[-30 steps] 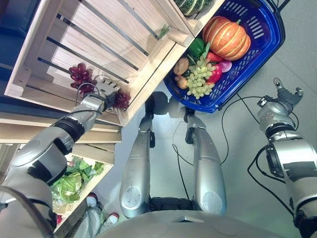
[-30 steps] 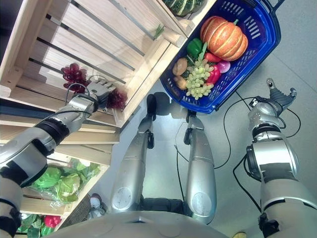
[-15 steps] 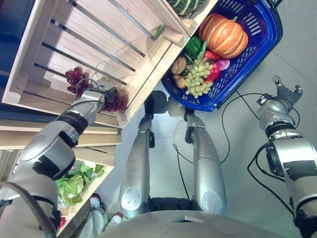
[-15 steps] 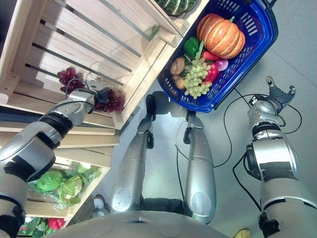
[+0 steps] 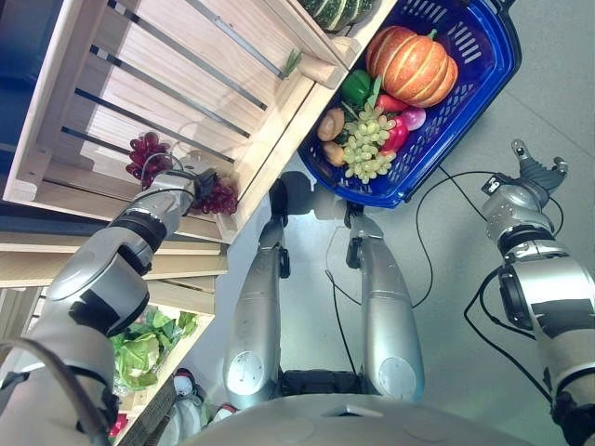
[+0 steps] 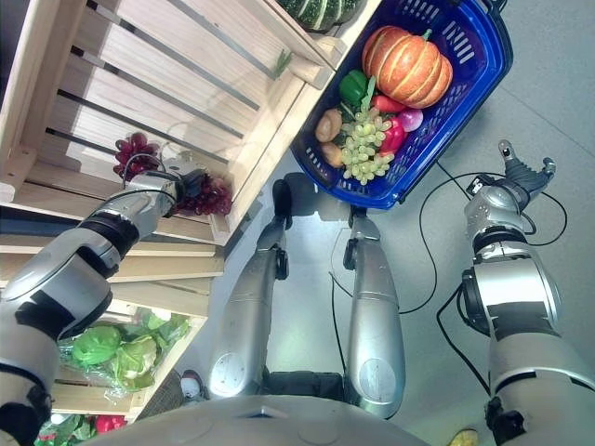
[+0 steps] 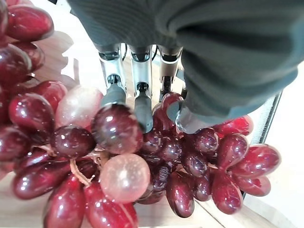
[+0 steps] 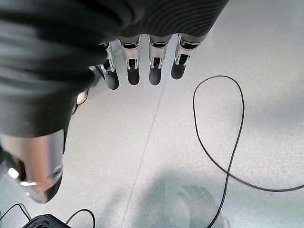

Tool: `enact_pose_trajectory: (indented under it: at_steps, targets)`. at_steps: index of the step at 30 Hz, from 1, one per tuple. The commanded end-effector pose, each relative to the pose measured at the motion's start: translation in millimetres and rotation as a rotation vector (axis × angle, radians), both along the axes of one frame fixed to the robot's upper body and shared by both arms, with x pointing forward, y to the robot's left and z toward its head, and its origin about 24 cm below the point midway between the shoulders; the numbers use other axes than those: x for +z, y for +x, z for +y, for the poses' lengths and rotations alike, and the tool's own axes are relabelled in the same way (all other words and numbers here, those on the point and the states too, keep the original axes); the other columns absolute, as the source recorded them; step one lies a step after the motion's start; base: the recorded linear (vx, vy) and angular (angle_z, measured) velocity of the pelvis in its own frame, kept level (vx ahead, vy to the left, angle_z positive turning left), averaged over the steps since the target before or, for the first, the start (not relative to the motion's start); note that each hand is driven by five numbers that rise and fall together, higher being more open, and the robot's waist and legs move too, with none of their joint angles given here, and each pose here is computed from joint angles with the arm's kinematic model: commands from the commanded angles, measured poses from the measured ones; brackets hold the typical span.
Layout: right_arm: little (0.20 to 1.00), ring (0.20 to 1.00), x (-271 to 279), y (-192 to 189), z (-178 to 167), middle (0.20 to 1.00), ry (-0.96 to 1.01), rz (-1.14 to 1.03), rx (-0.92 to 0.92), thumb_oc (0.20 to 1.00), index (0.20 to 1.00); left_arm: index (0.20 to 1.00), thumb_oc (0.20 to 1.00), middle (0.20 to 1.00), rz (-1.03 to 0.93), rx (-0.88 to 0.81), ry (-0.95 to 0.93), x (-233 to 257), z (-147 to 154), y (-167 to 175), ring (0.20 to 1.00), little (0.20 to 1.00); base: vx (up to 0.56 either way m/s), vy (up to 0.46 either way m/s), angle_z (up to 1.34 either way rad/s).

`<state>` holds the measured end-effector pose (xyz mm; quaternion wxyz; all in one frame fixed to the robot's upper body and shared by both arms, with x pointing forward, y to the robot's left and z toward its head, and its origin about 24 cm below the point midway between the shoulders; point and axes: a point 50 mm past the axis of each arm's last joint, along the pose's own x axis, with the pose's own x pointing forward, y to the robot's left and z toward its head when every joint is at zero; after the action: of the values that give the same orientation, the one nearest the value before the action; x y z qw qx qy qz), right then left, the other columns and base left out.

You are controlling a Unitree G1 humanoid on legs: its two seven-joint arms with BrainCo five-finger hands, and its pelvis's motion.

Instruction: Pick up fruits and vegetables into the basket

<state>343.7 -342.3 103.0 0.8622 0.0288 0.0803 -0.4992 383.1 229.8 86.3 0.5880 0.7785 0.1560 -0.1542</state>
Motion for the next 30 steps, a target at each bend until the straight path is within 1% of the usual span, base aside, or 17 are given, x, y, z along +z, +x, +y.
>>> enact_pose_trajectory:
  at_steps: [1, 2, 15, 19, 30]
  targets:
    - [1.0, 1.0, -6.1, -11.4, -11.2, 1.0, -0.05, 0.03, -0.044, 1.0, 1.0, 0.752, 0.752, 0.752, 0.22, 0.165, 0.017, -62.7, 44.8, -42.6, 0.752, 0.752, 0.0, 0.0, 0.0]
    - [1.0, 1.0, -6.0, -10.8, -10.2, 1.0, -0.05, 0.03, -0.043, 1.0, 1.0, 1.0, 1.0, 1.0, 0.218, 0.17, 0.002, -62.0, 44.0, -41.8, 1.0, 1.0, 0.0, 0.0, 0.0]
    - [1.0, 1.0, -4.2, -7.8, -6.9, 1.0, -0.048, 0.023, -0.034, 1.0, 1.0, 1.0, 1.0, 1.0, 0.337, 0.159, 0.043, -65.6, 41.0, -44.1, 1.0, 1.0, 0.0, 0.0, 0.0]
    - [1.0, 1.0, -5.5, -7.8, -6.4, 1.0, -0.042, 0.029, -0.032, 1.0, 1.0, 1.0, 1.0, 1.0, 0.347, 0.156, 0.048, -64.3, 40.4, -43.5, 1.0, 1.0, 0.0, 0.0, 0.0]
    - [1.0, 1.0, -22.4, -15.3, -7.2, 1.0, 0.003, 0.075, -0.034, 1.0, 1.0, 1.0, 1.0, 1.0, 0.465, 0.178, 0.111, -61.2, 39.2, -44.1, 1.0, 1.0, 0.0, 0.0, 0.0]
